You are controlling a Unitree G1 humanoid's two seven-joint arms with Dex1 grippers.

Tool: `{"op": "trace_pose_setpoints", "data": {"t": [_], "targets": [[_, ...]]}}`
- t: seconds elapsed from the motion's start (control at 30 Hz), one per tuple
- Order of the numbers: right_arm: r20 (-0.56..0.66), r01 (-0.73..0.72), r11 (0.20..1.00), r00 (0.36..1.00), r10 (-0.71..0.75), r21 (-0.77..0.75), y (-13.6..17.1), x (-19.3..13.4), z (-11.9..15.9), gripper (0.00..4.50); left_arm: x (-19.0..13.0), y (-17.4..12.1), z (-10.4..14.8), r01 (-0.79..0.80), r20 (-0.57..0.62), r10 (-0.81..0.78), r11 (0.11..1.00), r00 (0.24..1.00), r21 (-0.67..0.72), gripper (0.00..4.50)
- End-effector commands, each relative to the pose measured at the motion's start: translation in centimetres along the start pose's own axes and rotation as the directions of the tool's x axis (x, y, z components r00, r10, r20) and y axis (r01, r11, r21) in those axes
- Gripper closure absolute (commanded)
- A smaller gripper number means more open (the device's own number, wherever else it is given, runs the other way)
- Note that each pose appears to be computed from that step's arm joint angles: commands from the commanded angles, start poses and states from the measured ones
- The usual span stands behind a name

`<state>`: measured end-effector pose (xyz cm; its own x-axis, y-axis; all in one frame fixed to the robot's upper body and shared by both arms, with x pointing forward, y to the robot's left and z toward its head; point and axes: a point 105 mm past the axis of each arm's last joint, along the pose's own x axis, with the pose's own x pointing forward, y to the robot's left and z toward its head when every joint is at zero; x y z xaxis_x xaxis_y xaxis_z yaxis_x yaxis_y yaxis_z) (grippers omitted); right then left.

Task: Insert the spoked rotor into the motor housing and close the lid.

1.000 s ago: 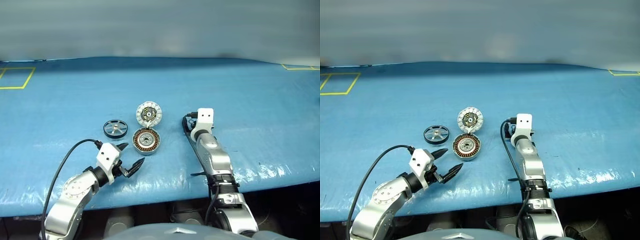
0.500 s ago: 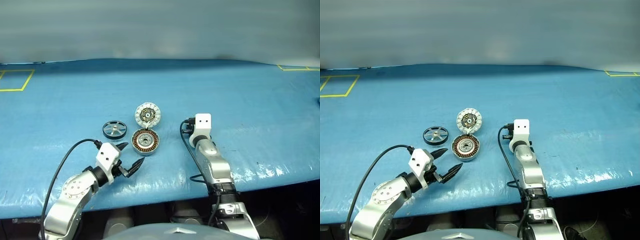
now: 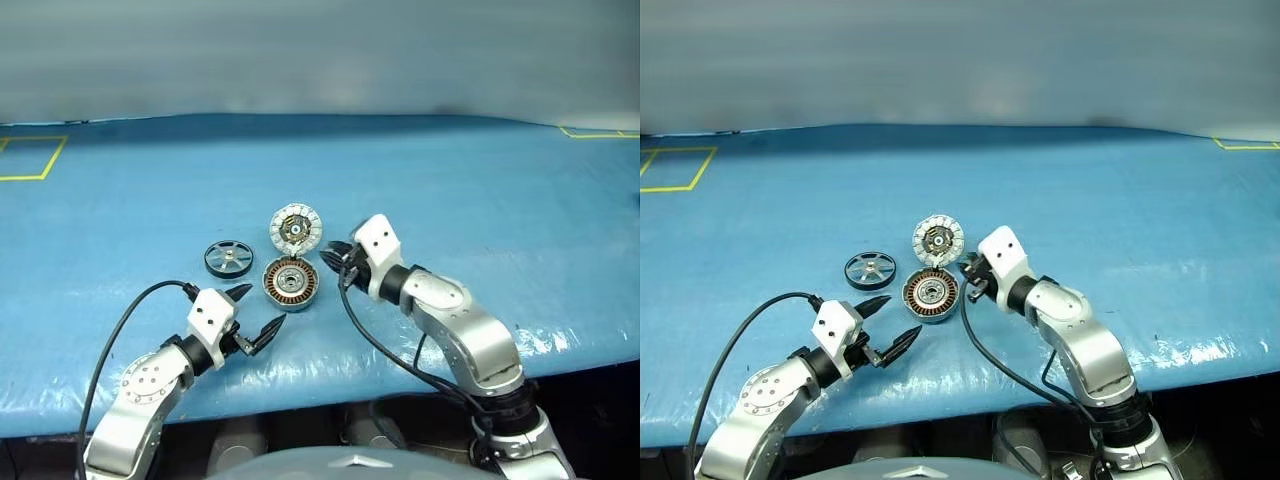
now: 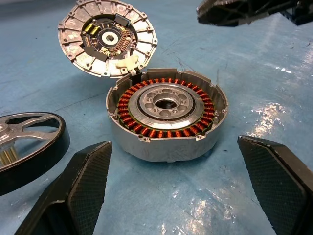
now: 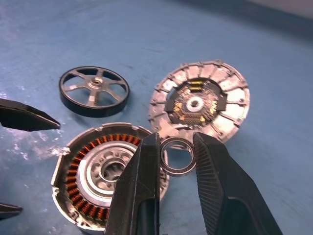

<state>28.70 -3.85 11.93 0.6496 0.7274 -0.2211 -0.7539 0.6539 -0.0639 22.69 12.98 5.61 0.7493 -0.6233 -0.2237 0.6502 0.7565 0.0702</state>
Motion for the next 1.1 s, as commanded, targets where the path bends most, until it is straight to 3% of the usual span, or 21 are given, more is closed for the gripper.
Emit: {"op": "trace_pose_setpoints", "data": {"t": [0.03, 0.37, 1.1], "targets": [[-0.005, 0.009, 1.000, 1.000, -0.009, 0.014, 1.1, 1.4, 0.3, 3.84, 0.1, 0.1, 0.5, -0.025, 0.040, 0.023, 0.999, 0.999, 0.047, 0.00], [-0.077, -0.028, 0.996, 0.996, 0.035, 0.089, 3.6, 3.0, -2.2, 3.84, -0.3, -0.2, -0.2, -0.036, 0.054, 0.035, 0.999, 0.998, 0.009, 0.00], [-0.093, 0.028, 0.992, 0.996, -0.017, 0.122, 2.7, 3.3, -3.2, 3.84, -0.1, -0.3, -0.3, -0.035, 0.094, 0.036, 0.999, 0.995, -0.009, 0.00]]}}
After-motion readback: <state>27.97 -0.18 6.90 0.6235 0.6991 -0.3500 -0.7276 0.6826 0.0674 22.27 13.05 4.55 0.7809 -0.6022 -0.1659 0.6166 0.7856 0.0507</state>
